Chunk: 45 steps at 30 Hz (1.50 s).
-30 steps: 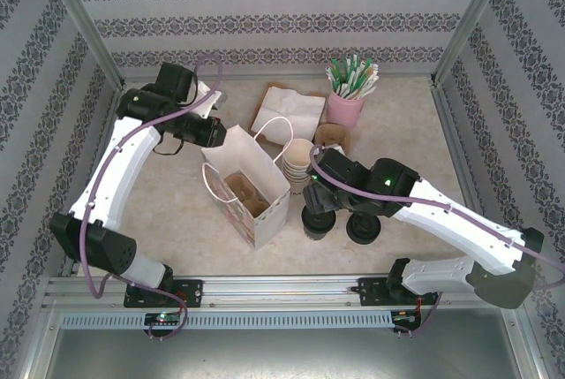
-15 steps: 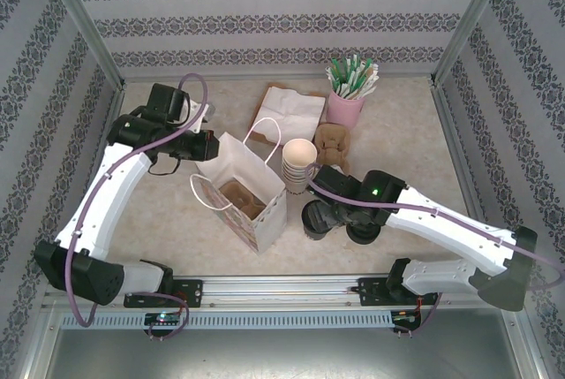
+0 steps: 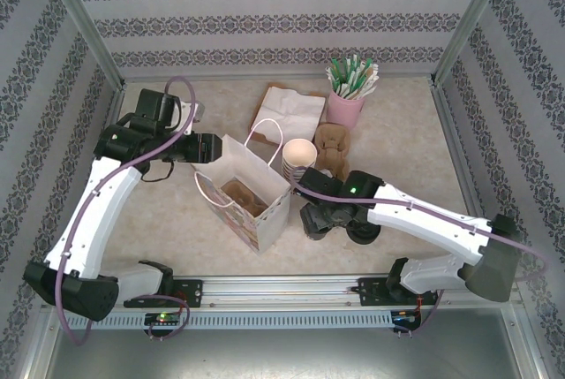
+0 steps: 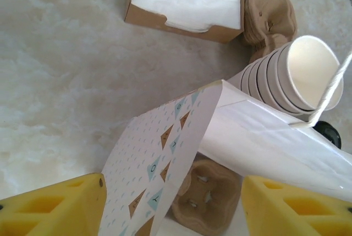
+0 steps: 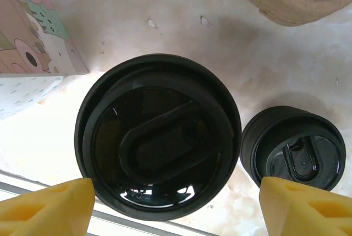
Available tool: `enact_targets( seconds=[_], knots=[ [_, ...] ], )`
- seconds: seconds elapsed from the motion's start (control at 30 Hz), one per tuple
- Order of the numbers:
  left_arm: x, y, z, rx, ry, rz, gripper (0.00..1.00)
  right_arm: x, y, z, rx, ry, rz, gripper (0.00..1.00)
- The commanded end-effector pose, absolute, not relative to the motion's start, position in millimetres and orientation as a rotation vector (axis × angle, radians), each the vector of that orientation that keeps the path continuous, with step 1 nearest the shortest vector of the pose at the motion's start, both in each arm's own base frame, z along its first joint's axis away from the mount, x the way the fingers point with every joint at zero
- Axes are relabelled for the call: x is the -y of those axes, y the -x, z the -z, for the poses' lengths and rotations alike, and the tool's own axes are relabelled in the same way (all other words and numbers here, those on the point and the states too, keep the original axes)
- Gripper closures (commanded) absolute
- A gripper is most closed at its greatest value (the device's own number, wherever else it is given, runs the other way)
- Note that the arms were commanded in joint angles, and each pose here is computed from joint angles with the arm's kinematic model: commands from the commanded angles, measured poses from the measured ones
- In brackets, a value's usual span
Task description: Pack the takeout coffee
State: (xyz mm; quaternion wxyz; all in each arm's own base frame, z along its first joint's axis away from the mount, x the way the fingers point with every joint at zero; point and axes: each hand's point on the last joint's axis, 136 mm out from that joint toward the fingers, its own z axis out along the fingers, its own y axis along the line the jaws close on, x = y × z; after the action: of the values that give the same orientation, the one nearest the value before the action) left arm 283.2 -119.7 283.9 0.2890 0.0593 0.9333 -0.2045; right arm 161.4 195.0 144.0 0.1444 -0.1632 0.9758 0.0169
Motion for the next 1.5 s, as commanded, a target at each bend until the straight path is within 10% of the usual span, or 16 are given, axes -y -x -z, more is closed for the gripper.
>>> enact_targets(
  seconds=[0.0, 1.47],
  knots=[
    [119.1, -284.9, -298.6, -2.396, -0.109, 0.555, 0.31, -197.0, -165.3, -139.0, -2.816, 0.403, -0.061, 0.21],
    [103.4, -283.4, -300.4, -2.286, 0.079, 0.542, 0.32, -188.1, -170.1, -132.9, -2.806, 0.287, -0.111, 0.2]
  ],
)
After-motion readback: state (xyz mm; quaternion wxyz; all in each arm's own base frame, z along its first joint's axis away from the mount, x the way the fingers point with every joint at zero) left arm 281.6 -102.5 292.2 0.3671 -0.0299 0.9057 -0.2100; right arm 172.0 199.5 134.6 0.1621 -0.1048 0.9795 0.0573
